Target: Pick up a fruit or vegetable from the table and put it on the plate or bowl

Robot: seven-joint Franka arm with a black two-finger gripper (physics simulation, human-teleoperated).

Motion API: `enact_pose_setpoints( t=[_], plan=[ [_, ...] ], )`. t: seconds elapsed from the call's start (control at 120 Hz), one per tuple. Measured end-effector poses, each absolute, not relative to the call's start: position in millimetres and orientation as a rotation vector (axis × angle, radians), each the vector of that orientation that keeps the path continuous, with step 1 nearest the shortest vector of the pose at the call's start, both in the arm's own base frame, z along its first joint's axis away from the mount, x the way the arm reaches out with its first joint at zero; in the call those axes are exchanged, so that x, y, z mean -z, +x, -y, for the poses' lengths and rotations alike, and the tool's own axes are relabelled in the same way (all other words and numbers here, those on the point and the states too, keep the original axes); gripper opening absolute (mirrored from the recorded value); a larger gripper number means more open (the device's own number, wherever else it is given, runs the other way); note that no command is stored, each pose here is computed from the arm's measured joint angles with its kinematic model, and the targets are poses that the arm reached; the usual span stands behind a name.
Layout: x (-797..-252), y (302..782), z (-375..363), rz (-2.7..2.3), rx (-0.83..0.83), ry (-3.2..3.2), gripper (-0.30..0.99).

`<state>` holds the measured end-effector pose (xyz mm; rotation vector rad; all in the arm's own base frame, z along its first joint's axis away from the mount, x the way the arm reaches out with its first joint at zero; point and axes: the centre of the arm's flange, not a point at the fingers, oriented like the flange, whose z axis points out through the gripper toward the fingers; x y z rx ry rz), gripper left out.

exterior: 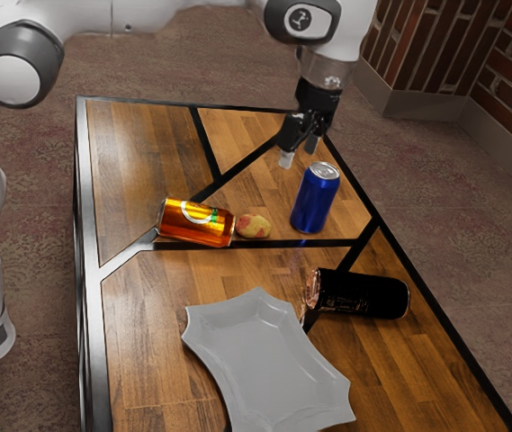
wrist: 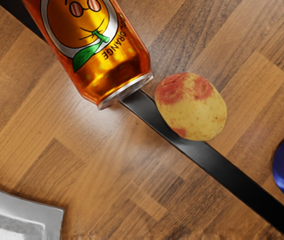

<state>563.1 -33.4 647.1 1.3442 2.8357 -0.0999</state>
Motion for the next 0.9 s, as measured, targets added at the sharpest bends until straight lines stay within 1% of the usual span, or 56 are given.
enact_pose_setpoints(
  t=[0.142,0.242,0.525,0.608,0.642,0.683,0.783,0.9],
  plan=[
    [-660.5,559.5,39.6,-2.803,0.139,1.319,0.69],
    [-683.3,543.0,54.5,-2.752,0.152,1.335,0.69],
    [-688.7,531.7,95.0,-2.709,0.180,1.417,0.69],
    [-692.2,524.0,105.4,-2.692,0.183,1.442,0.69],
    [-693.3,514.1,107.2,-2.688,0.191,1.453,0.69],
    [-692.8,501.5,97.7,-2.699,0.203,1.439,0.69],
    [-681.0,486.7,27.8,-2.794,0.229,1.279,0.69],
    [-673.4,485.5,11.5,-2.802,0.236,1.283,0.69]
  ],
)
